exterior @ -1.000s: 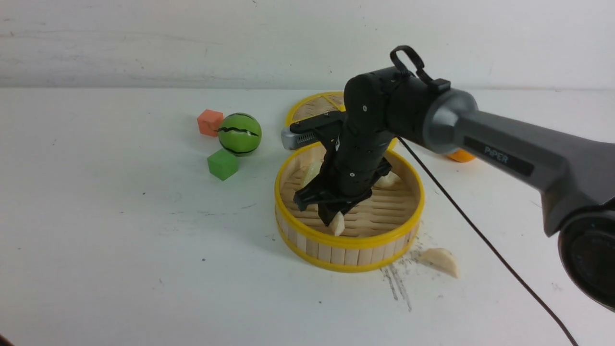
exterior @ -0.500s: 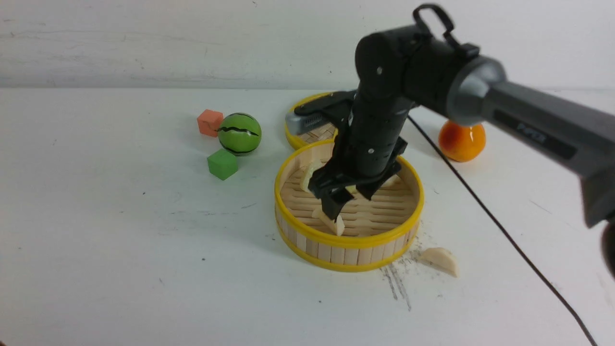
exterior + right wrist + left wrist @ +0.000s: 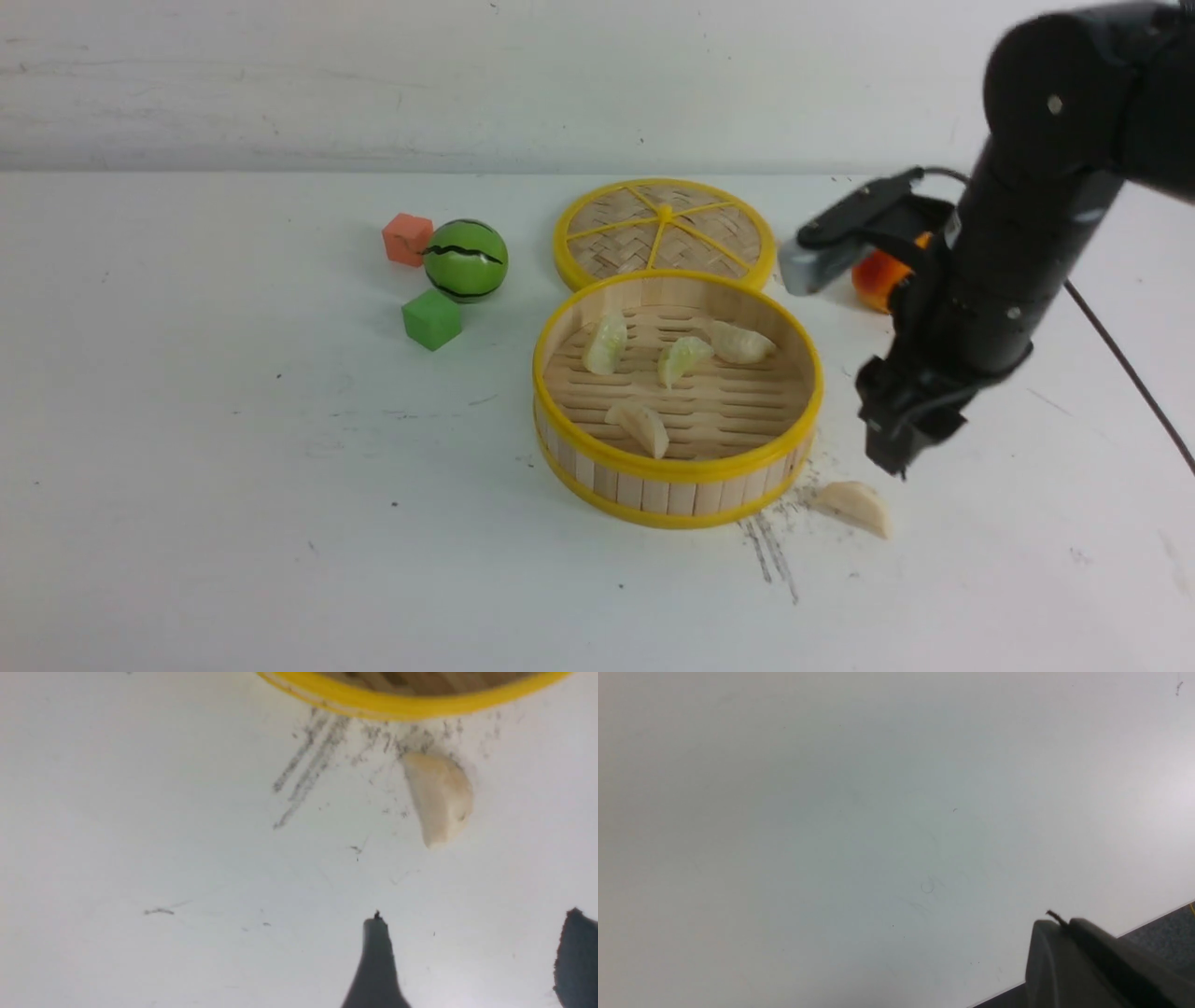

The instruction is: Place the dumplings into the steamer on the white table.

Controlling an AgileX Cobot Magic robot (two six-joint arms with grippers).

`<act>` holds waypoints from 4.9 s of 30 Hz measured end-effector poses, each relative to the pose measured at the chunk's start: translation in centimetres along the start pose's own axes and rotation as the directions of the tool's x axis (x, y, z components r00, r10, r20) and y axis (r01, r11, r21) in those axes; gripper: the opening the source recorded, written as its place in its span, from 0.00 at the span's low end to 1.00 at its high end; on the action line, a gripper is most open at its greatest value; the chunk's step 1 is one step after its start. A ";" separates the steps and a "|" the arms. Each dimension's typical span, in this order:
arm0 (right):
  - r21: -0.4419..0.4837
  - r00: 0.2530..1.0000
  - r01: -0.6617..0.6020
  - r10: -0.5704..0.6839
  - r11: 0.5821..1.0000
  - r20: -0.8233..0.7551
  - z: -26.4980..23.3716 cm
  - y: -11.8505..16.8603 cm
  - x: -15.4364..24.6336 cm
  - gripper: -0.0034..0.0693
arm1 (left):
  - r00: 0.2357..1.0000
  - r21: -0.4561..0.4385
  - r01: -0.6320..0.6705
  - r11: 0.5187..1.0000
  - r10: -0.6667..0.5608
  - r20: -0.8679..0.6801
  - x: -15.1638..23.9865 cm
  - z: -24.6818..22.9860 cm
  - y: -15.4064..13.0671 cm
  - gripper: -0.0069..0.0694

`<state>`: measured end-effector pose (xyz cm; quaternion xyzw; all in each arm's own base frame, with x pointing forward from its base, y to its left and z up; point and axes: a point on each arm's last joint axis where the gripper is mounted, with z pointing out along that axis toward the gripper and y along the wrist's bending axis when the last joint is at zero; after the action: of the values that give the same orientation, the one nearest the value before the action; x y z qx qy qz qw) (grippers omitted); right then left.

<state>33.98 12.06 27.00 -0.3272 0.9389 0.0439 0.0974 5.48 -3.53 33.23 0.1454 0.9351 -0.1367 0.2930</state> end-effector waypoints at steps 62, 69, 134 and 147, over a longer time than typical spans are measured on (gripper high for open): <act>0.012 0.965 0.110 -0.110 0.994 0.237 4.2 5.6 -8.2 0.36 | 0.998 0.019 -0.054 0.998 0.054 0.018 -0.2 0.0 -0.2 0.15; 0.088 0.967 0.022 -0.043 0.996 0.252 7.6 4.4 -9.1 0.36 | 0.998 0.019 -0.054 0.998 0.054 0.015 -0.1 0.0 -0.2 0.16; -0.051 0.407 -0.033 0.060 0.998 0.912 -16.7 11.9 22.4 0.05 | 0.824 0.120 -0.056 0.991 -0.022 0.566 7.0 -0.3 1.2 0.22; -0.059 0.420 -0.029 0.066 0.998 0.905 -16.5 12.0 22.4 0.06 | 0.824 0.120 -0.055 0.991 -0.023 0.566 7.0 -0.3 1.2 0.24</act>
<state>6.75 5.45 38.61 -0.2271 0.7471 0.2316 0.5802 0.24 -1.03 29.10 0.1251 0.7939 -0.2324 0.5477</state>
